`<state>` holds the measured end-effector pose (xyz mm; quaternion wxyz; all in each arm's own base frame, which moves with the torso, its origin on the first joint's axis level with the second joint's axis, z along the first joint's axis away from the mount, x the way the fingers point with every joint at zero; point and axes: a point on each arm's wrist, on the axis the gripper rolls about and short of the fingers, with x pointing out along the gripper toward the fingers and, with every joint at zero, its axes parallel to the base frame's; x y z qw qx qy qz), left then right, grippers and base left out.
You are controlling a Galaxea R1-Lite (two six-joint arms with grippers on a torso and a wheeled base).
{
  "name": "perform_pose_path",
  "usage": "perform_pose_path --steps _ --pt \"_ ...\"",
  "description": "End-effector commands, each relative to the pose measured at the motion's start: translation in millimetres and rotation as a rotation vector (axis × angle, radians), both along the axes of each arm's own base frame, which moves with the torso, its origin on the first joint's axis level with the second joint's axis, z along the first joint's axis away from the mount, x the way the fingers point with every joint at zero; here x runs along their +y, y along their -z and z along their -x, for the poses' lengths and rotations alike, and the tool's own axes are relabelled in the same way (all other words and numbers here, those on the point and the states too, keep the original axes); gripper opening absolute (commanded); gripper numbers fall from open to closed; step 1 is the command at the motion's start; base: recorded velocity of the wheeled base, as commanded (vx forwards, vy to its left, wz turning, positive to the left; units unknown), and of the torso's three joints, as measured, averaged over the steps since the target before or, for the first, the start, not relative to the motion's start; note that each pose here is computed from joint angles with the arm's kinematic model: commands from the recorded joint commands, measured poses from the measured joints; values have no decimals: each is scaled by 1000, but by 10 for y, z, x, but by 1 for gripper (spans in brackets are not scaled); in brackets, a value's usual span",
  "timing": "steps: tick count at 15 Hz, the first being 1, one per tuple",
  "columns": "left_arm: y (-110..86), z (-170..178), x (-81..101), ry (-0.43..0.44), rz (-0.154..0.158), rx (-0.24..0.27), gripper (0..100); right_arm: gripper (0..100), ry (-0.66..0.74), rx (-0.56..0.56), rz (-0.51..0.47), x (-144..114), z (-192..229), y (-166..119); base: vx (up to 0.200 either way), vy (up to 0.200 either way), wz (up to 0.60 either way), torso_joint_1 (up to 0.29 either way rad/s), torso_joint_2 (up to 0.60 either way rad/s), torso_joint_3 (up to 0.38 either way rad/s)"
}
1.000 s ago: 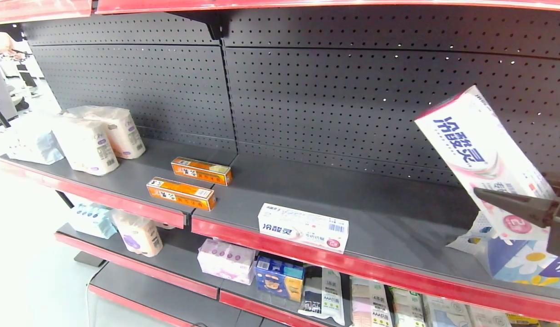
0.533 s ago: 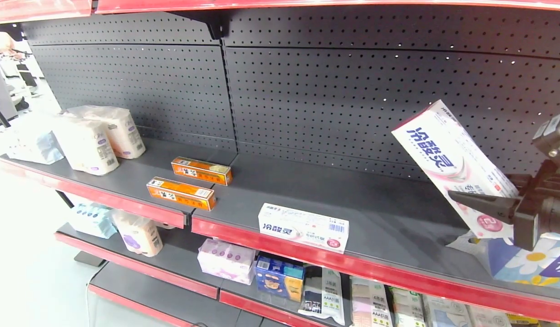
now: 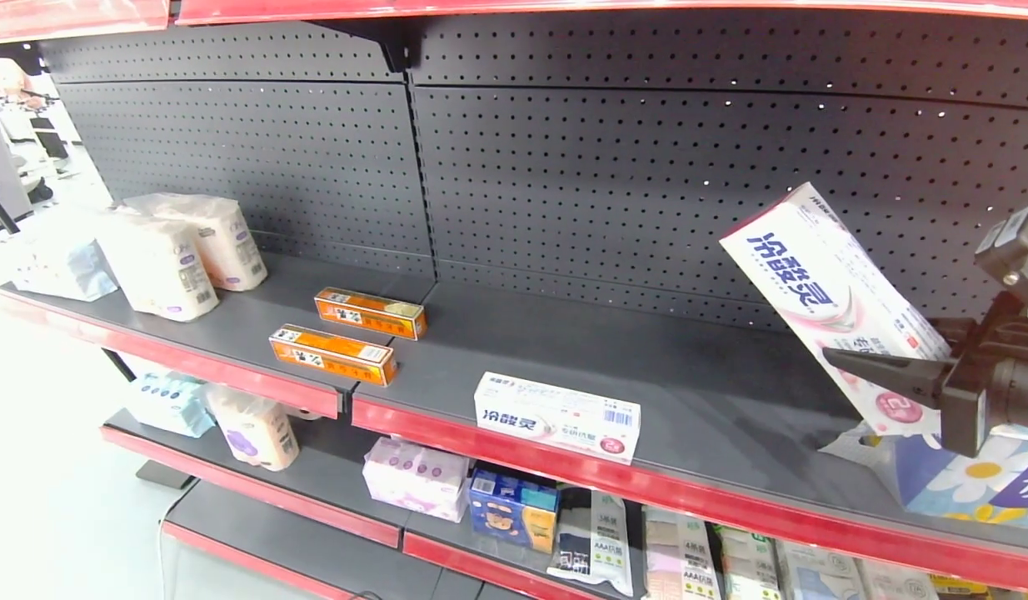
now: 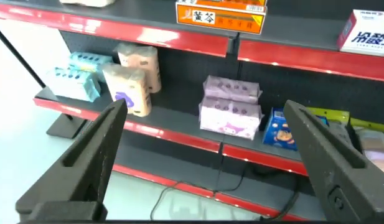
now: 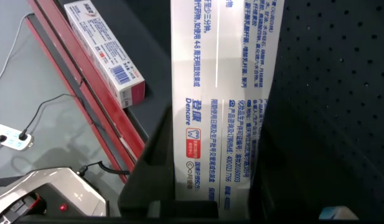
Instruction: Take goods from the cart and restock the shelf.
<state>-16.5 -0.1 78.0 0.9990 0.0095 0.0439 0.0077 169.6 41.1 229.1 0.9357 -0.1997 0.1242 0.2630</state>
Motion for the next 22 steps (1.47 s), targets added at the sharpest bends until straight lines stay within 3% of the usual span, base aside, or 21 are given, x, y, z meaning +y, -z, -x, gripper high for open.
perform_pose_path --steps 1,8,22 --pt "21 64 1 6 16 -85 100 0 -2 4 2 2 -3 10 0 0 0 0 0 0" --pt "20 65 1 10 33 -88 100 0 -22 40 15 66 -240 35 0 0 0 0 0 0" --pt "20 65 1 10 28 -88 100 0 -96 135 24 148 -875 212 0 0 0 0 0 0"
